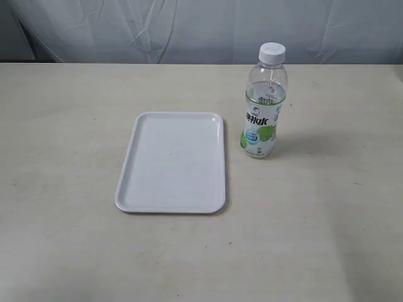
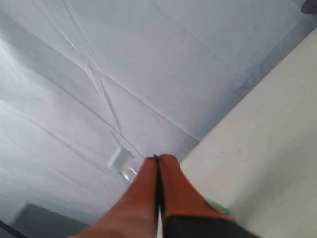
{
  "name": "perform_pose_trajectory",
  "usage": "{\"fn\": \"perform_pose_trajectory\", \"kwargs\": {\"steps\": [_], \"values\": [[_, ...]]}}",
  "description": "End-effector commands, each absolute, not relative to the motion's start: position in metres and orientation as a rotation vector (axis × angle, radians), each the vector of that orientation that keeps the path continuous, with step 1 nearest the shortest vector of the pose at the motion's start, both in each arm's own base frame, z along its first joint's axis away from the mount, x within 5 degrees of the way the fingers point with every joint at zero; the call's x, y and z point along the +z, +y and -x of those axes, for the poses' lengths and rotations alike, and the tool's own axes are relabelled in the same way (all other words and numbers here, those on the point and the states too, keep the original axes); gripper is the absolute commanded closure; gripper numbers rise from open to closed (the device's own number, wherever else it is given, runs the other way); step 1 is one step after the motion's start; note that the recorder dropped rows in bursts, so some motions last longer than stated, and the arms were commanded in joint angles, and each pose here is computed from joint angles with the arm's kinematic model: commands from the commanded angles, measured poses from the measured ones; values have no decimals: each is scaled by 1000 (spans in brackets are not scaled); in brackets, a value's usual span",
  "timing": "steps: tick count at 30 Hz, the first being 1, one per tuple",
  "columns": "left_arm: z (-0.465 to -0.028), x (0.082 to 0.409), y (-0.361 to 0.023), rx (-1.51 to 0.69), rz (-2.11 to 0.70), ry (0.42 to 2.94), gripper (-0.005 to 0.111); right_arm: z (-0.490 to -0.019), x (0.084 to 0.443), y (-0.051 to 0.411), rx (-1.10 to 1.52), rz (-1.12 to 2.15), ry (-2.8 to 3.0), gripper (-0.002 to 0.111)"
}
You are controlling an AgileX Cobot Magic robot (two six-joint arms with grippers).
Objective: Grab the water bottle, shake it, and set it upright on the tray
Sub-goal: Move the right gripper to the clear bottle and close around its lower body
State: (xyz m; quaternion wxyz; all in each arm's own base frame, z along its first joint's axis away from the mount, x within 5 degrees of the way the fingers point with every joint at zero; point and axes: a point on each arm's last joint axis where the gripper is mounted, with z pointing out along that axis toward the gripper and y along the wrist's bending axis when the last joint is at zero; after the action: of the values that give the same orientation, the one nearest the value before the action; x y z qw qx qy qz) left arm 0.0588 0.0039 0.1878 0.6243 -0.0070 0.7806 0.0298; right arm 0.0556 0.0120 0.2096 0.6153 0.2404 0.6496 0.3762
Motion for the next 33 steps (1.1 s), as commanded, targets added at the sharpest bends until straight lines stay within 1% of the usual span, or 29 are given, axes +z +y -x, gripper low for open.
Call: {"fn": "perform_pose_trajectory", "kwargs": {"steps": [1, 2, 3, 6, 8, 10, 13, 17, 20, 21, 24, 28, 29, 31, 33], "values": [[-59, 188, 4, 55, 29, 1776, 107, -53, 218, 15, 1126, -748, 1439, 108], [-59, 188, 4, 55, 29, 1776, 107, -50, 225, 20, 1176, -721, 1471, 108], [-59, 188, 4, 55, 29, 1776, 107, -47, 234, 22, 1151, -630, 1499, 108], [-59, 188, 4, 55, 29, 1776, 107, -38, 265, 23, 909, -304, 1470, 108], [-59, 188, 4, 55, 29, 1776, 107, -33, 288, 24, 792, -146, 1461, 108], [-59, 188, 4, 55, 29, 1776, 107, -40, 306, 31, 713, -18, 1555, 109], [-59, 188, 4, 55, 29, 1776, 107, -70, 326, 41, 636, 108, 1764, 109], [-59, 188, 4, 55, 29, 1776, 107, -139, 334, 52, 448, 298, 2092, 109], [-59, 188, 4, 55, 29, 1776, 107, -194, 330, 58, 358, 348, 2290, 109], [-59, 188, 4, 55, 29, 1776, 107, -214, 320, 62, 321, 372, 2344, 109], [-59, 188, 4, 55, 29, 1776, 107, -249, 298, 80, 267, 408, 2314, 109], [-59, 188, 4, 55, 29, 1776, 107, -273, 262, 114, 304, 418, 2245, 109], [-59, 188, 4, 55, 29, 1776, 107, -276, 243, 130, 313, 465, 2258, 109], [-59, 188, 4, 55, 29, 1776, 107, -280, 218, 147, 313, 515, 2299, 109], [-59, 188, 4, 55, 29, 1776, 107, -285, 197, 153, 325, 483, 2353, 109]]}}
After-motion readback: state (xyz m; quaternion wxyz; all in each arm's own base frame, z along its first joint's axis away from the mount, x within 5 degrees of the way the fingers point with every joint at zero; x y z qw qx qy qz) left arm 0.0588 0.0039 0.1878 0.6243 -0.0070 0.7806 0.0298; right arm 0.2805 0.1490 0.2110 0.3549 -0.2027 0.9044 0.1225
